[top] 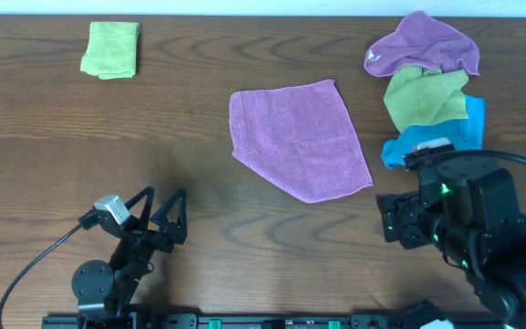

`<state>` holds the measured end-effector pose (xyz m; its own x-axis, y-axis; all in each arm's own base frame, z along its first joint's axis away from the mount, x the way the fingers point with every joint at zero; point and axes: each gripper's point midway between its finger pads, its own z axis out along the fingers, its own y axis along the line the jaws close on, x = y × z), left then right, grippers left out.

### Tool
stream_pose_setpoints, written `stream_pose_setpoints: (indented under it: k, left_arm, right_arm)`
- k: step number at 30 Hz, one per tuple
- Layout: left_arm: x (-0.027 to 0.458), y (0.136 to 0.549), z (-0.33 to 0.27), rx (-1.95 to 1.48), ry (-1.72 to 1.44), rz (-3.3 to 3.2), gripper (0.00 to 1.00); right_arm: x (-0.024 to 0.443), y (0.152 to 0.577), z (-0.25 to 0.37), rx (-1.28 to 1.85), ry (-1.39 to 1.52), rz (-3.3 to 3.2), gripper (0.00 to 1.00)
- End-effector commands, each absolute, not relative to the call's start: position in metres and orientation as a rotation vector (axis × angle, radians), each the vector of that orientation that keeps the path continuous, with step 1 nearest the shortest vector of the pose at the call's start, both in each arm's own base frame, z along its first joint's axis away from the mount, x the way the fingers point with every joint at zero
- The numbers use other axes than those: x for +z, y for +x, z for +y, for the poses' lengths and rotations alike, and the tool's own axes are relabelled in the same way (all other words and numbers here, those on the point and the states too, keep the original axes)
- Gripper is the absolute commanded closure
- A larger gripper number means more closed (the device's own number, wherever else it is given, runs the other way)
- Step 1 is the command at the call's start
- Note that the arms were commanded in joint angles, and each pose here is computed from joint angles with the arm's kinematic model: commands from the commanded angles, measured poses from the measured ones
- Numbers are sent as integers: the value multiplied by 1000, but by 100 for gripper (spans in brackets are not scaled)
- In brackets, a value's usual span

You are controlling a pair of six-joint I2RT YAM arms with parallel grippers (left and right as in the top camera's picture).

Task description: Fold the cloth

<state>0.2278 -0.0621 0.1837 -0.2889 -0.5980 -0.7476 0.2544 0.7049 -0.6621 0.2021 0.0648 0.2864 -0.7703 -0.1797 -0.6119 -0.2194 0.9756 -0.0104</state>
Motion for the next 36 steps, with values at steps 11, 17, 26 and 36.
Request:
stream_pose_setpoints:
  k: [11,17,26,36]
  left_arm:
    - [164,297,-95,-984,-178,1912,5]
    - [164,394,-129,-1013,30,2105,5]
    - [141,497,-184,-979,262,2244,5]
    - [74,520,-178,-826,303,2404,4]
  right_arm:
    - [306,240,84,111,-320,2329,15]
    - [305,258,89,92,-318,2318,14]
    - [303,267,73,41,-246,2325,12]
    - [302,268,74,47,-244,2329,12]
